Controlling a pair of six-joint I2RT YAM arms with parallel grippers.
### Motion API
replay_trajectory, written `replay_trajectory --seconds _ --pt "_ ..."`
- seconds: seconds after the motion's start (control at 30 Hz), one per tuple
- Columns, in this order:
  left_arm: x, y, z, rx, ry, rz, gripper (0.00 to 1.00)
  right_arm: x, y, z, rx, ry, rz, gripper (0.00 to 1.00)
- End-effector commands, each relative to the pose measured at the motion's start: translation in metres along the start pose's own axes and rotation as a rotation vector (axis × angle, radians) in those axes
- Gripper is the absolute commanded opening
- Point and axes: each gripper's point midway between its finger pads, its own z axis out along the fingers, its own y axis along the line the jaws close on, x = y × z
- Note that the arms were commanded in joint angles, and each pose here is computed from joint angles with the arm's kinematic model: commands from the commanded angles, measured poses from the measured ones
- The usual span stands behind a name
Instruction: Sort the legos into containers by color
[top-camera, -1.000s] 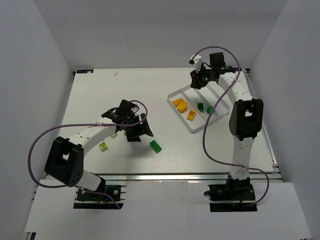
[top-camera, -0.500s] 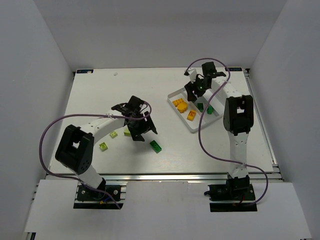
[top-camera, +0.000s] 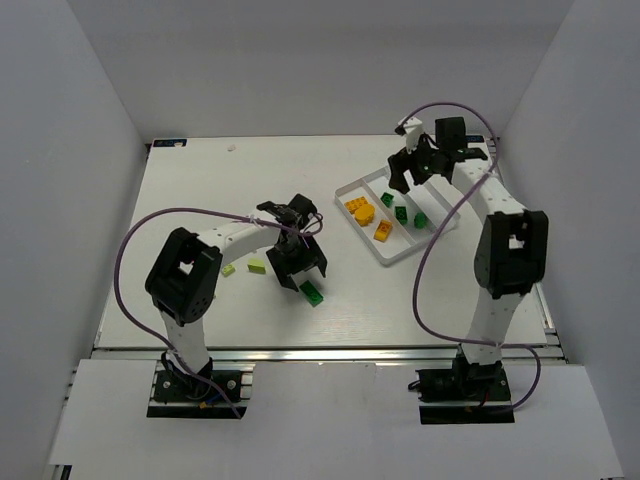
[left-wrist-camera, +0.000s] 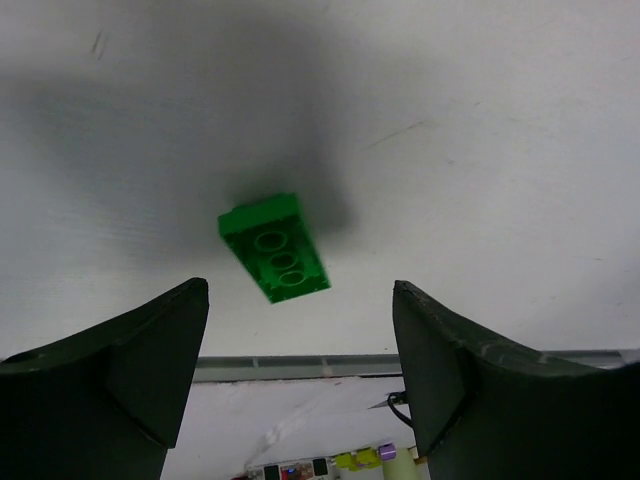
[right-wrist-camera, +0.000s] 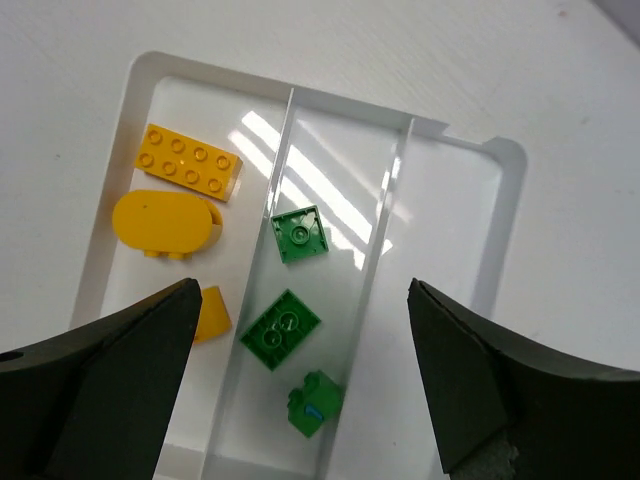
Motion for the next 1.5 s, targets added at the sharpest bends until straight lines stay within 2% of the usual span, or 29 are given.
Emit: replay_trajectory --seconds 0.0,0.23,0.47,0.63,0.67,0.7,0.77,0.83,0.9,0.93,1.0,1.03,1.07,1.1,1.13,1.17,1.2,1.27,1.3,1.37,1.4,1.47 --pt "0.005 0.008 -0.014 -0.08 -0.041 -0.059 0.84 -0.047 -0.002 -0.038 0.064 -0.183 -0.037 0.89" --pt "0.012 0.012 0.005 -0.146 -0.038 -0.119 0.81 -0.042 0.014 -0.075 0.057 -0.274 -0.002 0.89" --pt "0.008 0.01 0.029 -0.173 -0.068 -0.138 0.74 -0.036 0.014 -0.098 0.066 -0.311 0.007 0.89" --pt "-0.005 0.006 0.036 -0.196 -0.112 -0.131 0.49 -0.031 0.017 -0.112 0.08 -0.333 0.0 0.89" --pt "-0.005 0.005 0.035 -0.199 -0.111 -0.132 0.42 -0.03 0.018 -0.112 0.079 -0.333 0.003 0.89" --pt "-0.005 0.004 0.033 -0.195 -0.112 -0.127 0.28 -0.028 0.019 -0.116 0.083 -0.334 0.006 0.89" --pt "-0.006 0.002 0.03 -0.188 -0.114 -0.12 0.17 -0.026 0.019 -0.119 0.092 -0.334 0.003 0.89" --pt "-0.01 -0.014 0.018 -0.142 -0.14 -0.047 0.01 -0.026 0.025 -0.124 0.096 -0.338 -0.017 0.89" --pt "-0.022 -0.033 0.004 -0.1 -0.176 0.067 0.0 -0.026 0.009 -0.147 0.206 -0.359 -0.062 0.89" --pt "-0.033 -0.066 -0.013 -0.026 -0.225 0.123 0.0 -0.01 0.009 -0.143 0.236 -0.345 -0.053 0.89" --pt "-0.049 -0.102 -0.033 0.067 -0.285 0.265 0.0 -0.018 -0.017 -0.168 0.449 -0.433 -0.015 0.89" --pt "-0.064 -0.143 -0.055 0.185 -0.356 0.308 0.0 0.0 -0.025 -0.167 0.518 -0.422 0.054 0.89" --pt "-0.065 -0.163 -0.063 0.255 -0.359 0.354 0.0 0.0 -0.031 -0.173 0.546 -0.424 0.065 0.79" --pt "-0.07 -0.178 -0.07 0.297 -0.387 0.391 0.0 0.011 -0.016 -0.158 0.423 -0.364 0.063 0.65" --pt "-0.083 -0.199 -0.08 0.373 -0.435 0.398 0.0 0.016 -0.015 -0.159 0.397 -0.334 0.09 0.51" --pt "-0.08 -0.222 -0.081 0.469 -0.396 0.429 0.0 0.006 -0.004 -0.16 0.316 -0.342 0.084 0.2" --pt "-0.082 -0.233 -0.08 0.506 -0.399 0.431 0.0 0.015 0.002 -0.158 0.273 -0.312 0.093 0.03" --pt "-0.097 -0.267 -0.091 0.63 -0.453 0.445 0.0 0.014 0.016 -0.157 0.206 -0.324 0.087 0.0" --pt "-0.099 -0.275 -0.072 0.645 -0.426 0.437 0.0 0.013 0.019 -0.16 0.196 -0.326 0.078 0.0" --pt "-0.105 -0.304 -0.079 0.762 -0.455 0.443 0.0 0.018 0.027 -0.159 0.17 -0.313 0.089 0.0" --pt "-0.108 -0.309 -0.06 0.77 -0.437 0.424 0.0 0.019 0.029 -0.161 0.168 -0.309 0.093 0.0" --pt "-0.115 -0.327 -0.059 0.849 -0.468 0.406 0.0 0.025 0.033 -0.16 0.161 -0.289 0.109 0.0"
